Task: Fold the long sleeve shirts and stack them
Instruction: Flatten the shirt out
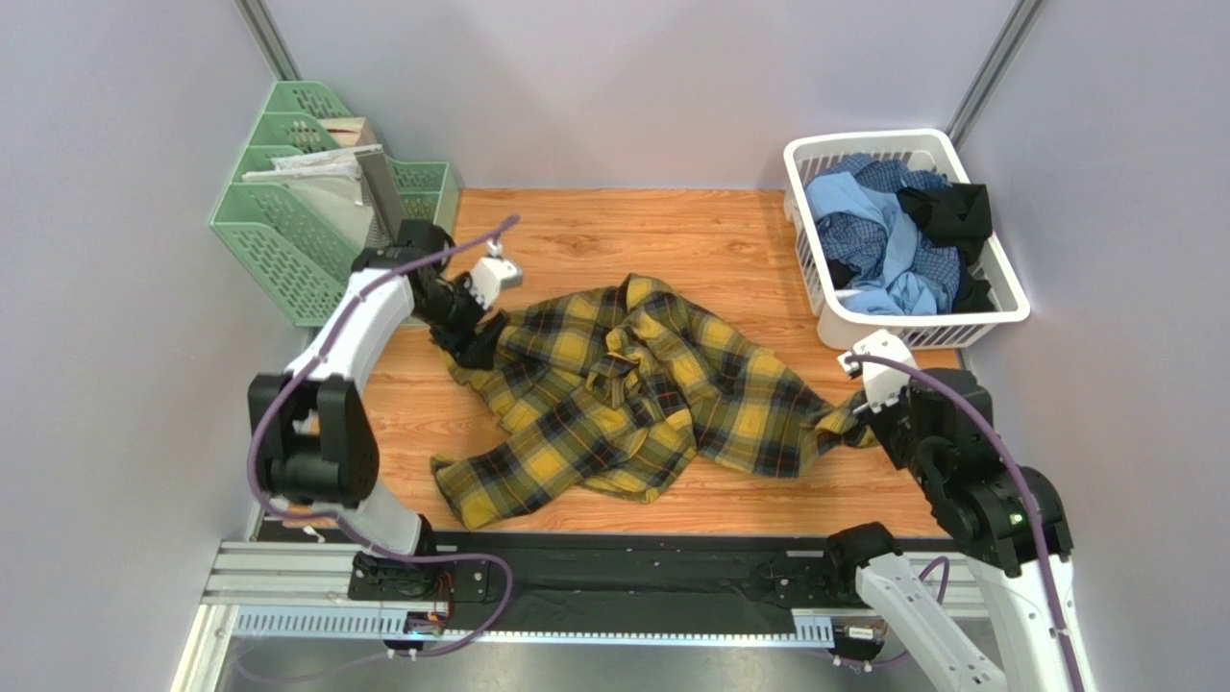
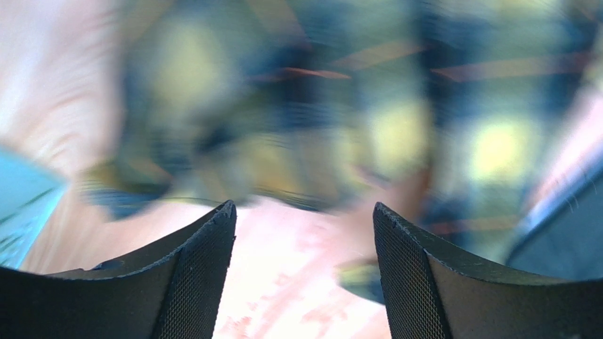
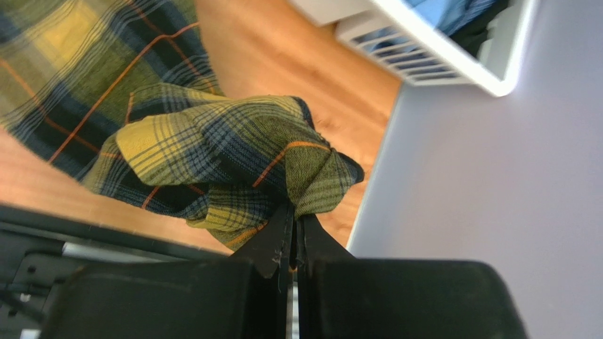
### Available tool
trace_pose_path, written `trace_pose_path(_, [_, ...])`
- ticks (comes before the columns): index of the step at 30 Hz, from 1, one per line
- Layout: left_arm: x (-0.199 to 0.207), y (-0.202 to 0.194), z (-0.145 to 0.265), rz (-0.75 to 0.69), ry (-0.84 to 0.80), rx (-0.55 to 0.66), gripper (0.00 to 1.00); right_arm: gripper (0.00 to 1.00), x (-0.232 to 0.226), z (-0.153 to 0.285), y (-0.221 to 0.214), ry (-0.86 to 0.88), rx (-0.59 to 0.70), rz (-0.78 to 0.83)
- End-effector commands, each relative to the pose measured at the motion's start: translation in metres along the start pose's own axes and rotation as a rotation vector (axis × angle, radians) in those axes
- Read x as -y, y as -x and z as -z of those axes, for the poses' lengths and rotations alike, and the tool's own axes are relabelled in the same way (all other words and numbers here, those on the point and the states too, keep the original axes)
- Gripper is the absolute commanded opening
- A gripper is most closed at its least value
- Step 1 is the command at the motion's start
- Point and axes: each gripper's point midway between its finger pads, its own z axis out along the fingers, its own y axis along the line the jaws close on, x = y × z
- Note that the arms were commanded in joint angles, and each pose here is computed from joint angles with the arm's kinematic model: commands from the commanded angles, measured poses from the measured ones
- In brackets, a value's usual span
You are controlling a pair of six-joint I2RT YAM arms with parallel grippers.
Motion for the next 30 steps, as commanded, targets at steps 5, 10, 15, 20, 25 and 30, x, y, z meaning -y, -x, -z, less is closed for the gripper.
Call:
trace_pose_path(5, [0.112, -0.069, -0.010, -0.309, -0.230, -0.164, 0.77, 0.00, -0.044, -0.025, -0.046, 0.165, -0.174, 0.061])
trace_pose_path(10, [0.110, -0.089, -0.033, -0.329, -0.182, -0.276, 0.77, 0.00, -0.053, -0.029, -0.052, 0.211, -0.201, 0.088])
trace_pose_path(15, [0.116, -0.118, -0.043, -0.384, -0.205, -0.408, 0.77, 0.00, -0.054, -0.033, -0.053, 0.217, -0.211, 0.111])
trace_pose_path(20, [0.117, -0.137, -0.048, -0.374, -0.205, -0.475, 0.50, 0.00, -0.048, -0.035, -0.034, 0.208, -0.171, 0.093])
trace_pose_path(25, [0.097, -0.075, -0.014, -0.278, -0.094, -0.290, 0.00, 0.00, -0.016, -0.027, 0.008, 0.098, -0.052, 0.060])
trace_pose_path(30, [0.035, 0.038, 0.108, -0.049, 0.114, 0.107, 0.00, 0.00, 0.056, -0.015, 0.085, -0.141, 0.128, -0.008])
